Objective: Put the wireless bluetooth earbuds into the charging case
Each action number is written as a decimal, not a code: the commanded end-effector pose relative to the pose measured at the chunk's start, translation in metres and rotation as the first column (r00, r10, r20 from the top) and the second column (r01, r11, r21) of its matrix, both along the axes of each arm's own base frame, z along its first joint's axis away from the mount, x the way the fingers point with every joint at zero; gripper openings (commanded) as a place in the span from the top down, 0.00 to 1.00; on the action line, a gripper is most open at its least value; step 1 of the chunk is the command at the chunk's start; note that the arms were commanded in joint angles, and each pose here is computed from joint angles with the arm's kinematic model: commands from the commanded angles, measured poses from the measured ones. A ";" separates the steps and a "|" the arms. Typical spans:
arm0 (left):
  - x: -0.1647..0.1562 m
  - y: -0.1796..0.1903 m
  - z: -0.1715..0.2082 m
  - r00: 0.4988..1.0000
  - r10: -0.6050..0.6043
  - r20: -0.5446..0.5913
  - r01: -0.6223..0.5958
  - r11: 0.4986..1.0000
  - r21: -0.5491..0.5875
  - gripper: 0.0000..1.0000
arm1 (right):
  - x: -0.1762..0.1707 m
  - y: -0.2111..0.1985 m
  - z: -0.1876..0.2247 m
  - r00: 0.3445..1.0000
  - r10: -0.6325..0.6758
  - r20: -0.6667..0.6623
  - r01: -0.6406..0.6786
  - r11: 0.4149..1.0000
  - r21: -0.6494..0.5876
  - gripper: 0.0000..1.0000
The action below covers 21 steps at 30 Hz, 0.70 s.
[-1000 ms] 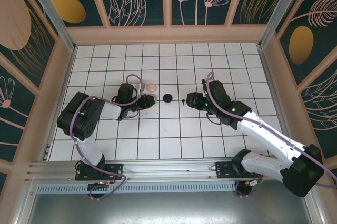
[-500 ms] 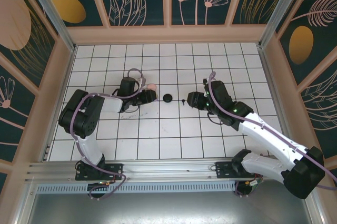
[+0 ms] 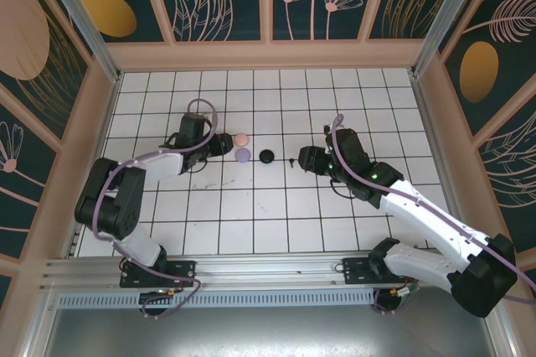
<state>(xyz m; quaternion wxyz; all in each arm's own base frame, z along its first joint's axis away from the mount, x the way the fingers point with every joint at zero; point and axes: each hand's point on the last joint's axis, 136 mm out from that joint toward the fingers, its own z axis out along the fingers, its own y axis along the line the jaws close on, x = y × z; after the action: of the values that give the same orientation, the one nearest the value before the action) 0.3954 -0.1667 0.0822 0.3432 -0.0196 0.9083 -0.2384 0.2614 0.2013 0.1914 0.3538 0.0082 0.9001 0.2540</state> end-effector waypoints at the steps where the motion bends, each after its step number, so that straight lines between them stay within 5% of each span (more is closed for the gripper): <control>1: 0.011 0.015 0.056 0.985 0.020 0.173 -0.034 0.996 0.079 0.46 | 0.004 -0.008 0.006 1.000 -0.018 0.025 0.018 0.999 -0.031 0.44; 5: 0.008 0.025 0.117 0.937 0.038 0.348 -0.068 0.995 0.076 0.33 | 0.009 -0.012 0.007 0.999 -0.028 0.036 0.031 0.997 -0.066 0.44; 6: 0.007 0.027 0.130 0.922 0.043 0.384 -0.076 0.995 0.070 0.24 | 0.011 -0.013 0.008 0.999 -0.027 0.040 0.030 0.997 -0.071 0.44; 7: 0.005 0.029 0.143 0.906 0.048 0.422 -0.085 0.994 0.068 0.03 | 0.013 -0.013 0.010 0.999 -0.027 0.046 0.031 0.996 -0.078 0.43; 12: -0.003 0.037 0.193 0.844 0.062 0.533 -0.109 0.992 0.058 0.01 | 0.021 -0.014 0.021 0.997 -0.031 0.074 0.039 0.994 -0.106 0.36; 19: -0.009 0.060 0.236 0.752 0.245 0.612 -0.240 0.966 -0.091 0.01 | 0.036 -0.011 0.033 0.994 -0.060 0.087 0.071 0.989 -0.132 0.02; 21: -0.009 0.062 0.243 0.740 0.268 0.616 -0.243 0.962 -0.126 0.01 | 0.041 -0.009 0.031 0.994 -0.075 0.076 0.085 0.987 -0.139 0.01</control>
<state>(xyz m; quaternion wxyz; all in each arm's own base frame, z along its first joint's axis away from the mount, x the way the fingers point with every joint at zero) 0.3860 -0.1160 0.2976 0.6203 -0.0298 0.7609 -0.1880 0.2945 0.1958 0.2166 0.3894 -0.0006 0.9006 0.1932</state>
